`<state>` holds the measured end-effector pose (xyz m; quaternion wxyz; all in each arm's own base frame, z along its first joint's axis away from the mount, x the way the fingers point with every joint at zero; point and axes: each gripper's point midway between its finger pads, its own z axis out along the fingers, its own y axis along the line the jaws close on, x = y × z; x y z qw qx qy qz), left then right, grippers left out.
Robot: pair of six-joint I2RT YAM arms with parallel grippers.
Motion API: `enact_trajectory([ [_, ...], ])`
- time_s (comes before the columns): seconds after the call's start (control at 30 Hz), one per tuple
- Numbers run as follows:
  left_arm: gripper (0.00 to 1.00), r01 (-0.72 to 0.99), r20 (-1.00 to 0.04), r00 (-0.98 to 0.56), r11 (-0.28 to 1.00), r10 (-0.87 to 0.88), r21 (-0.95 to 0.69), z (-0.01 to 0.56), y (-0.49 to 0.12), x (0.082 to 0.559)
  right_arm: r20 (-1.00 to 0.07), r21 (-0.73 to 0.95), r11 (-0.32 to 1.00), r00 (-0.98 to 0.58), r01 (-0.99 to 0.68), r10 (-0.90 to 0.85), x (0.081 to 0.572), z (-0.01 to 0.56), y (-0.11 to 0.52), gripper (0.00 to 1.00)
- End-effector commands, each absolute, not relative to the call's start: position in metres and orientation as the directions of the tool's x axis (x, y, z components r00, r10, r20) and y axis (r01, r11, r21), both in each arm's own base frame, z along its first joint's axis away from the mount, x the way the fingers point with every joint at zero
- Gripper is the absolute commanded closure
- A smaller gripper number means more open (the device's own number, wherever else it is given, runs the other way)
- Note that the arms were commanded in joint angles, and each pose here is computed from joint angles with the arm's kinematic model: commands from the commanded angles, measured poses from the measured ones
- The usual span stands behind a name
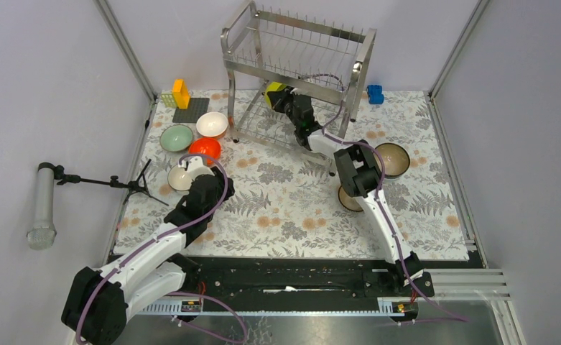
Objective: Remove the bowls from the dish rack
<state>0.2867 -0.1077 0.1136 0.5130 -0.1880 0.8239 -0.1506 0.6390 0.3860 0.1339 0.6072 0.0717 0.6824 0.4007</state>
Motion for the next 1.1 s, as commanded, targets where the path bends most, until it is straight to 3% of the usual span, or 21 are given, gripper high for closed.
enact_trajectory([
  [0.0,0.58,-0.145,-0.802,-0.37,0.882,-0.47,-0.449,0.123,-0.108,0.293,-0.731,0.609,0.507,-0.184,-0.61,0.657,0.614,0.234,0.402,1.0],
  [0.53,0.58,-0.146,-0.804,-0.364,0.881,-0.47,-0.449,0.125,-0.107,0.292,-0.72,0.553,0.305,-0.26,-0.775,0.643,0.564,0.293,0.42,1.0],
  [0.83,0.58,-0.134,-0.81,-0.34,0.877,-0.478,-0.461,0.132,-0.105,0.29,-0.819,0.445,0.334,-0.226,-0.831,0.528,0.496,0.301,0.444,1.0],
  [1.07,0.57,-0.143,-0.831,-0.305,0.885,-0.466,-0.444,0.139,-0.096,0.288,-0.813,0.461,0.252,-0.292,-0.851,0.503,0.439,0.299,0.454,1.0],
])
